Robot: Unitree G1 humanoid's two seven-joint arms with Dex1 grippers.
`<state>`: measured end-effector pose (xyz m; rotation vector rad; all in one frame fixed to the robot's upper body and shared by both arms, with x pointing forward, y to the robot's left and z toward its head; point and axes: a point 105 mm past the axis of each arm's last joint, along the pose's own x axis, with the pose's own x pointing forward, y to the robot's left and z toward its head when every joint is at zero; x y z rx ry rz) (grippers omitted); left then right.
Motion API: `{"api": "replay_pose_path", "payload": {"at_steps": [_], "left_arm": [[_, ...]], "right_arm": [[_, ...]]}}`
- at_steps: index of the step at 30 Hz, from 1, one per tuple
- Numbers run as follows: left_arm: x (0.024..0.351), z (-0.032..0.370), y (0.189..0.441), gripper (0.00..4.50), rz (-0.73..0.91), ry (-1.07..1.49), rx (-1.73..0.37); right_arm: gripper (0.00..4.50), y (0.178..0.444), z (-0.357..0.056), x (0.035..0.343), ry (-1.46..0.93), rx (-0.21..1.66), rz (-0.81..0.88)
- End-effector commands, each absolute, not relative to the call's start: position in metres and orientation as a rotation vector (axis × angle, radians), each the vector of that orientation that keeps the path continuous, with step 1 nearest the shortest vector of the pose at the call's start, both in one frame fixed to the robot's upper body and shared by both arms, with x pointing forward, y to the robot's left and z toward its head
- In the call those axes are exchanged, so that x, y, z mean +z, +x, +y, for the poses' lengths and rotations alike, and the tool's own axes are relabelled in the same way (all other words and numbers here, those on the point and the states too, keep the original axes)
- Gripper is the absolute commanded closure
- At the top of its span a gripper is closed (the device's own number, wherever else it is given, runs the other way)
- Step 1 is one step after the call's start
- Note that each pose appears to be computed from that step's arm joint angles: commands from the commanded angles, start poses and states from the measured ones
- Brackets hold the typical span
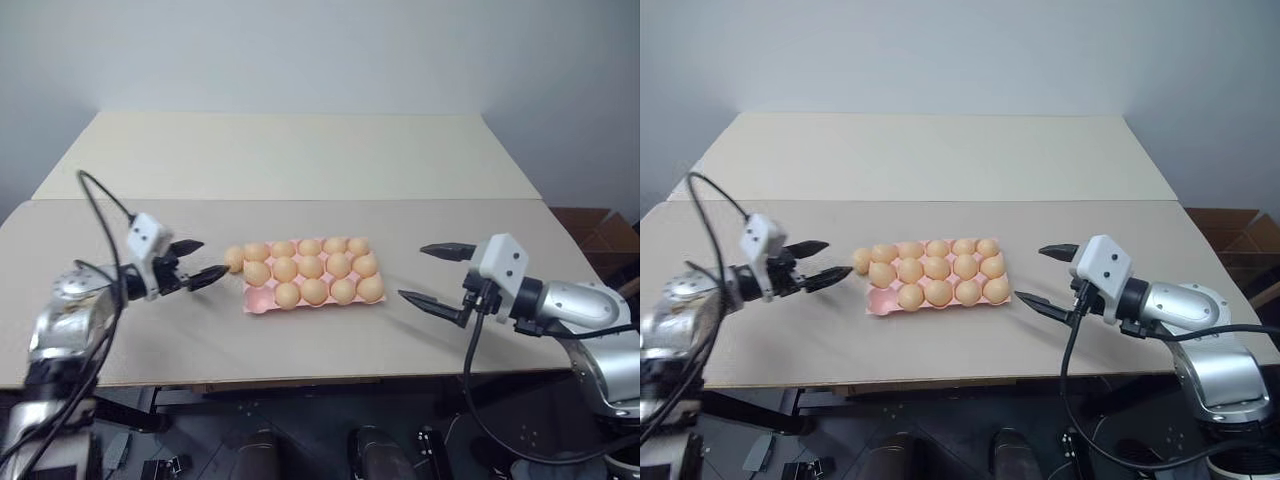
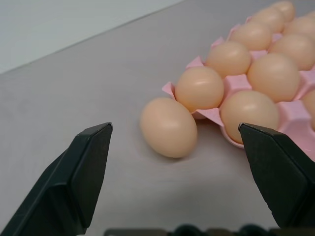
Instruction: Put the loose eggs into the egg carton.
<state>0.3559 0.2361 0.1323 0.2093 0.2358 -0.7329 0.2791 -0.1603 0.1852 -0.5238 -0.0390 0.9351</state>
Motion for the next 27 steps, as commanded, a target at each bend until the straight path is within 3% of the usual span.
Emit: {"api": "replay_pose_path", "payload": {"at_steps": [1, 10, 13, 20, 27], "left_arm": [[0.131, 0.232, 0.37, 0.03, 0.241, 0.256, -0.752], [0.121, 0.224, 0.391, 0.03, 0.283, 0.3, -0.764], [0.119, 0.222, 0.393, 0.62, 0.29, 0.308, -0.773], [0.127, 0.226, 0.393, 2.87, 0.257, 0.312, -0.762], [0.153, 0.243, 0.366, 2.87, 0.181, 0.384, -0.795]], "right_arm": [[0.0, 0.272, -0.161, 0.201, -0.547, 0.923, -0.09], [0.0, 0.266, -0.162, 0.203, -0.544, 0.894, -0.097], [0.0, 0.265, -0.162, 0.204, -0.544, 0.89, -0.099], [0.0, 0.263, -0.159, 0.206, -0.539, 0.894, -0.108], [0.0, 0.262, -0.155, 0.204, -0.531, 0.902, -0.111]]}}
